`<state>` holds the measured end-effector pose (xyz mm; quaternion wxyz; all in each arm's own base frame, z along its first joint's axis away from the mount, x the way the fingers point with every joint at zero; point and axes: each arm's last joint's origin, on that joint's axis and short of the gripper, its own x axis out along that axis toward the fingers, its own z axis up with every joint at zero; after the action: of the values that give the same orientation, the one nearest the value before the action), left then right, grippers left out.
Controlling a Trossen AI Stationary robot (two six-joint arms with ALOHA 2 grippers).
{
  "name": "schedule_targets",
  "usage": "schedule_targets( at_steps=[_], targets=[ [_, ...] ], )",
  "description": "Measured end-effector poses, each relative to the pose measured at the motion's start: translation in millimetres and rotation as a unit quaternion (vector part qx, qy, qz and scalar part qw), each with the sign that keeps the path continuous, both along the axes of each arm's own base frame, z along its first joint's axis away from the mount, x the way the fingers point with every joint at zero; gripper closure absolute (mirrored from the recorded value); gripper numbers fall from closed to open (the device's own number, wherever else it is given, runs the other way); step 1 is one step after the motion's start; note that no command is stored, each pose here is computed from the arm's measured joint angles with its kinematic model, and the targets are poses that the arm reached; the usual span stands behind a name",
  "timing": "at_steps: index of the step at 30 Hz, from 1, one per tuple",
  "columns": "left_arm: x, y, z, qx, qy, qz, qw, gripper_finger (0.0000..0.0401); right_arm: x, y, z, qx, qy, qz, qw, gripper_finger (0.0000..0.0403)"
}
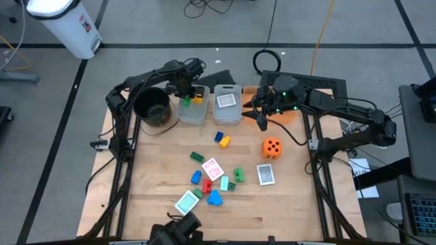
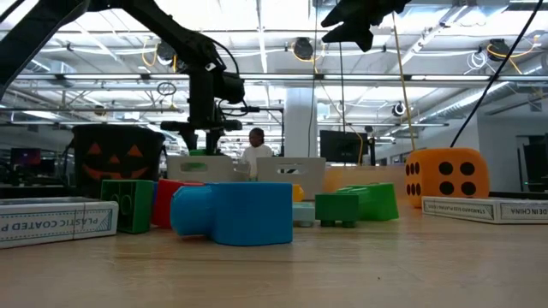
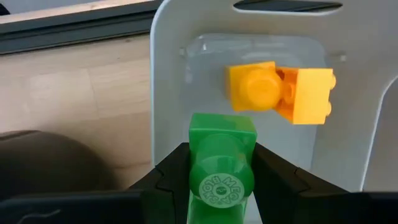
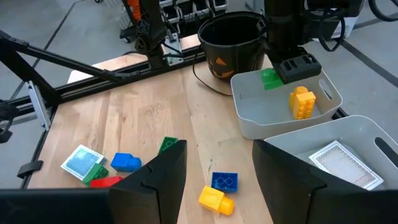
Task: Pick & Place Toys
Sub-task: Put the green game piece into the left gray bin
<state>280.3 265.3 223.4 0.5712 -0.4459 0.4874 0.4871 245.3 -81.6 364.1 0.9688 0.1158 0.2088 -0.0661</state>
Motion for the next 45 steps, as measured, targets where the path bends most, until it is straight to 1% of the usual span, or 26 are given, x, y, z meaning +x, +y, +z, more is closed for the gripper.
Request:
schedule_targets(
  at_steps=[6,12,19,24,29,33,36,45],
  targets=[
    [-2.3,5.1,0.3,0.009,-0.006,0.018,1.0,0.0269,0.0,-0.1,-0.1,-0.009,0.001,0.003,1.0,0.0229],
    [-0.6,9.4,0.4,0.023,-0.022,0.024,0.999,0.0269,-0.1,-0.1,-0.1,-0.011,0.002,0.004,1.0,0.0229],
    [1.4,10.8,-14.1,0.0,-0.002,0.01,1.0,0.0269,-0.1,-0.1,-0.1,-0.012,0.002,0.004,1.0,0.0232],
    [-0.6,11.8,-13.5,0.016,0.015,0.021,1.0,0.0269,-0.1,0.0,-0.3,-0.013,0.003,0.005,1.0,0.0234],
    [-2.1,14.2,-13.5,0.013,0.008,0.023,1.0,0.0269,-0.2,-0.1,-0.4,-0.019,0.004,0.006,1.0,0.0234],
    [-0.1,15.4,-13.2,0.015,-0.006,0.012,1.0,0.0269,-0.4,-1.4,-0.6,-0.03,0.008,-0.014,0.999,0.0235],
    [0.8,16.0,-13.4,0.016,-0.01,0.007,1.0,0.0269,-0.5,-1.6,-0.6,-0.033,0.009,-0.015,0.999,0.0235],
    [5.3,17.5,-28.5,-0.005,-0.005,0.001,1.0,0.0269,-0.5,-1.6,-0.6,-0.034,0.009,-0.014,0.999,0.0236]
  ],
)
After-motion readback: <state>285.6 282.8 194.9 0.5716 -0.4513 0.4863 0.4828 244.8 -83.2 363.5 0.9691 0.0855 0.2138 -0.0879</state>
